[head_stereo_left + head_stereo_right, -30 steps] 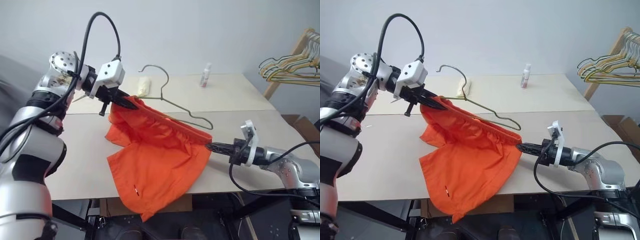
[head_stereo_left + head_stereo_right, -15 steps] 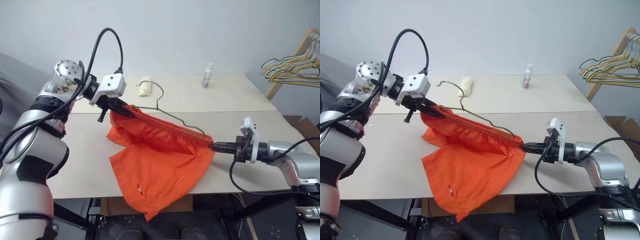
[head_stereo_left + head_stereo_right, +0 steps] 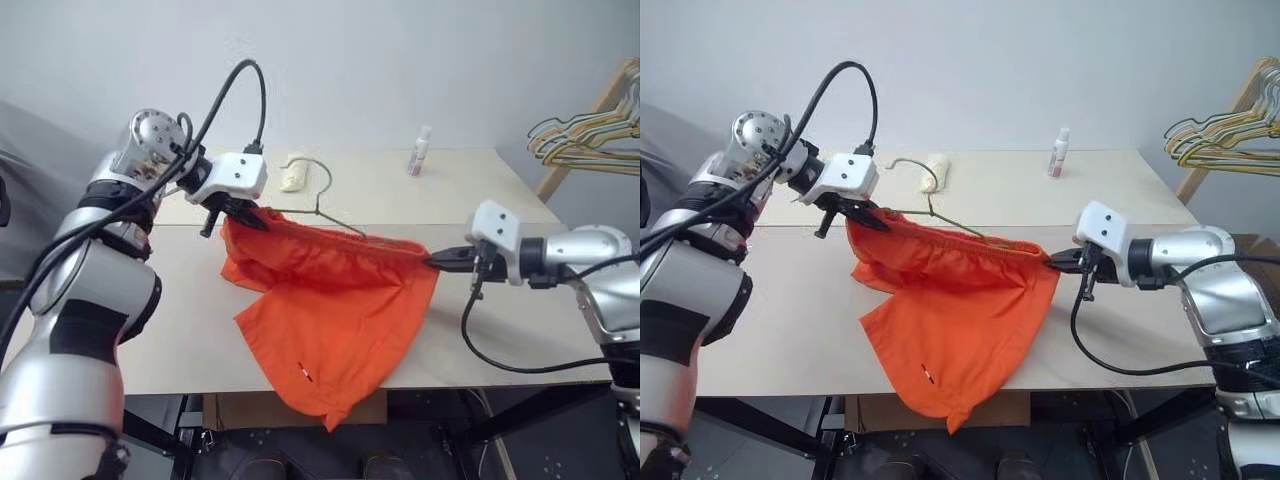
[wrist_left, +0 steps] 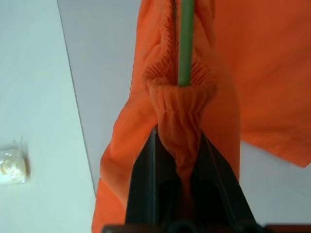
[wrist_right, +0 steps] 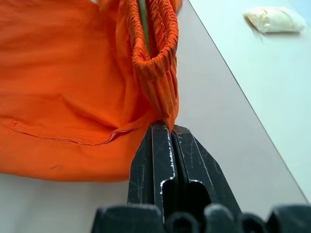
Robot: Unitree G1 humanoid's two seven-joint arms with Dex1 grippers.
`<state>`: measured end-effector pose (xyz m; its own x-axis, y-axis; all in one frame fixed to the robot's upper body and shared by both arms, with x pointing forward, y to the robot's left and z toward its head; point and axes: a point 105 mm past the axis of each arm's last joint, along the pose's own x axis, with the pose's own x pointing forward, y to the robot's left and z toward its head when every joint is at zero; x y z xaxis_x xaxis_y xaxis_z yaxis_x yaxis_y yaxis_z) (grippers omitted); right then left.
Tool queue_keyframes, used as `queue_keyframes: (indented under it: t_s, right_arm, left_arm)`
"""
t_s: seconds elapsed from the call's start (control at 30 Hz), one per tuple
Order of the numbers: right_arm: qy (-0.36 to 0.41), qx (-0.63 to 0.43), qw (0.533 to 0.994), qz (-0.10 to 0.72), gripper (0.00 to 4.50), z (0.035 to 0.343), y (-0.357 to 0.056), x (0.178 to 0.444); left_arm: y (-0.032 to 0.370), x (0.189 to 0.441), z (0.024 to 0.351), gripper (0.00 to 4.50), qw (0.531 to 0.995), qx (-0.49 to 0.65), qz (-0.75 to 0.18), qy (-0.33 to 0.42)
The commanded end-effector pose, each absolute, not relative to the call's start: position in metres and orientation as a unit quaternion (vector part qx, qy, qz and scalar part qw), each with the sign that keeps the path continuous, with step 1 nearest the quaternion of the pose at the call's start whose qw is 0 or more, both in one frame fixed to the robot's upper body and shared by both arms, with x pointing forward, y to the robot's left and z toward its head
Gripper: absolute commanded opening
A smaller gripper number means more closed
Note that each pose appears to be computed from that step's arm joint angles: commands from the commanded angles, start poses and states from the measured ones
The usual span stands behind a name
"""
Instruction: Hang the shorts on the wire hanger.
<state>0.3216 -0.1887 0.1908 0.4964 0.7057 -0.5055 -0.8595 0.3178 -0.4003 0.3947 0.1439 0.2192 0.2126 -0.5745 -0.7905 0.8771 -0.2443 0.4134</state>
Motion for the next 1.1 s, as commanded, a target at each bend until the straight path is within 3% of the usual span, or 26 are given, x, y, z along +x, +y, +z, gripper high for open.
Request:
queue_keyframes:
  t_s: [0.03, 0.2, 0.47, 0.7, 1.0, 1.1]
  right_arm:
    - [0.133, -0.348, 0.796, 0.476, 0.03, 0.198, -0.203, 0.321]
    - [0.12, -0.364, 0.79, 0.479, 0.03, 0.201, -0.199, 0.321]
    - [0.031, -0.384, 0.769, 0.51, 0.03, 0.246, -0.144, 0.326]
    - [0.05, -0.376, 0.76, 0.527, 0.03, 0.235, -0.123, 0.323]
    - [0.048, -0.422, 0.78, 0.458, 0.03, 0.219, -0.129, 0.343]
    - [0.051, -0.428, 0.768, 0.474, 1.0, 0.215, -0.132, 0.335]
  left_arm:
    - [0.153, 0.4, 0.231, 0.0, 0.607, 0.527, -0.577, 0.147]
    - [0.15, 0.402, 0.232, 0.0, 0.607, 0.537, -0.572, 0.13]
    - [0.131, 0.404, 0.229, 0.0, 0.591, 0.549, -0.579, 0.115]
    - [0.12, 0.407, 0.236, 0.0, 0.605, 0.543, -0.575, 0.09]
    - [0.12, 0.401, 0.236, 0.0, 0.604, 0.522, -0.597, 0.08]
    - [0.121, 0.404, 0.235, 0.0, 0.618, 0.518, -0.587, 0.08]
